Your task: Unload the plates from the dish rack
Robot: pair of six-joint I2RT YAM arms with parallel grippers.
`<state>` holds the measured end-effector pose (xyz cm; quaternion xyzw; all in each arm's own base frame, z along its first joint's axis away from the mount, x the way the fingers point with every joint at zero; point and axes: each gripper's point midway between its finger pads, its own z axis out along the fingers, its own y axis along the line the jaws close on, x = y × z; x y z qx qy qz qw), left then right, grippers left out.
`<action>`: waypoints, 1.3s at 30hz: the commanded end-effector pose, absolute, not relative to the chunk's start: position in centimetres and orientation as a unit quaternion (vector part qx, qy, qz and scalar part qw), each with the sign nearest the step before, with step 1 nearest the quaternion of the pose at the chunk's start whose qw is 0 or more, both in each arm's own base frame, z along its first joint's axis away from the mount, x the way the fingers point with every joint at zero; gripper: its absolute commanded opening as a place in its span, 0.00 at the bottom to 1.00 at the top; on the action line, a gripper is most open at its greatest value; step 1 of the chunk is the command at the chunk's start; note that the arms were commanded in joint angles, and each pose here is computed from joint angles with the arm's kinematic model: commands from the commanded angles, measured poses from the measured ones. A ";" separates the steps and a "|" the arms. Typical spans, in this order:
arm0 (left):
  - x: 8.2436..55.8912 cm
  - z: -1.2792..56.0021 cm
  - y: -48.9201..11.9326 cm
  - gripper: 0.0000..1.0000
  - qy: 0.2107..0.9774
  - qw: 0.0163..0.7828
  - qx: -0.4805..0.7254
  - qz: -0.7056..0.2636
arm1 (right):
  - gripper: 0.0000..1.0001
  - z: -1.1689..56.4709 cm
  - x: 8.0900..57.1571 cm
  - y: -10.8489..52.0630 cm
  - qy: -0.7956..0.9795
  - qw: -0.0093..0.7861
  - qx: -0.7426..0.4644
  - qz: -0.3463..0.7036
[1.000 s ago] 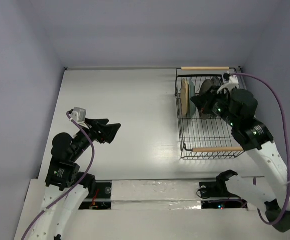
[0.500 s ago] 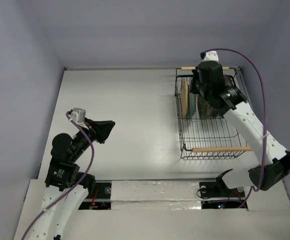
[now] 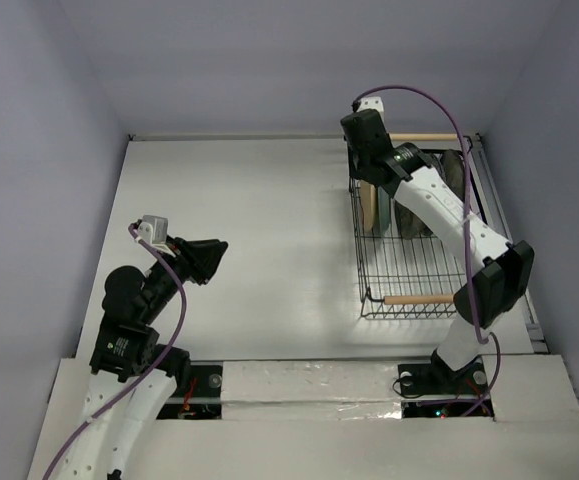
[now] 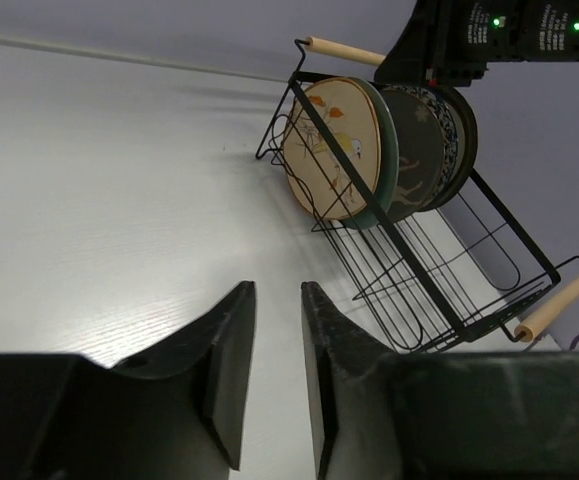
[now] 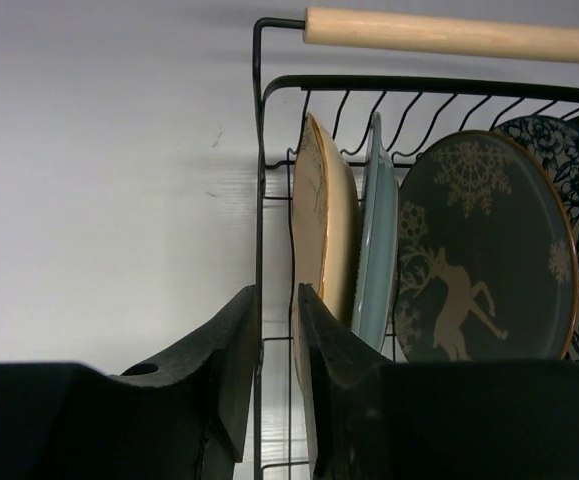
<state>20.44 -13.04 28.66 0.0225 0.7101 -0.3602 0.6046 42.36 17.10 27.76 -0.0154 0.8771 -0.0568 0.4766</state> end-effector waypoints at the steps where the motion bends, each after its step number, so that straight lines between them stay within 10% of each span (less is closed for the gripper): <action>1: 20.2 29.6 -13.4 0.23 0.694 0.616 0.035 -0.371 | 0.29 29.8 42.9 16.6 0.868 0.490 -0.017 -0.085; 39: 19.9 29.9 -13.5 0.30 0.688 0.619 0.040 -0.376 | 0.30 23.8 44.5 14.2 0.869 0.447 -0.002 -0.211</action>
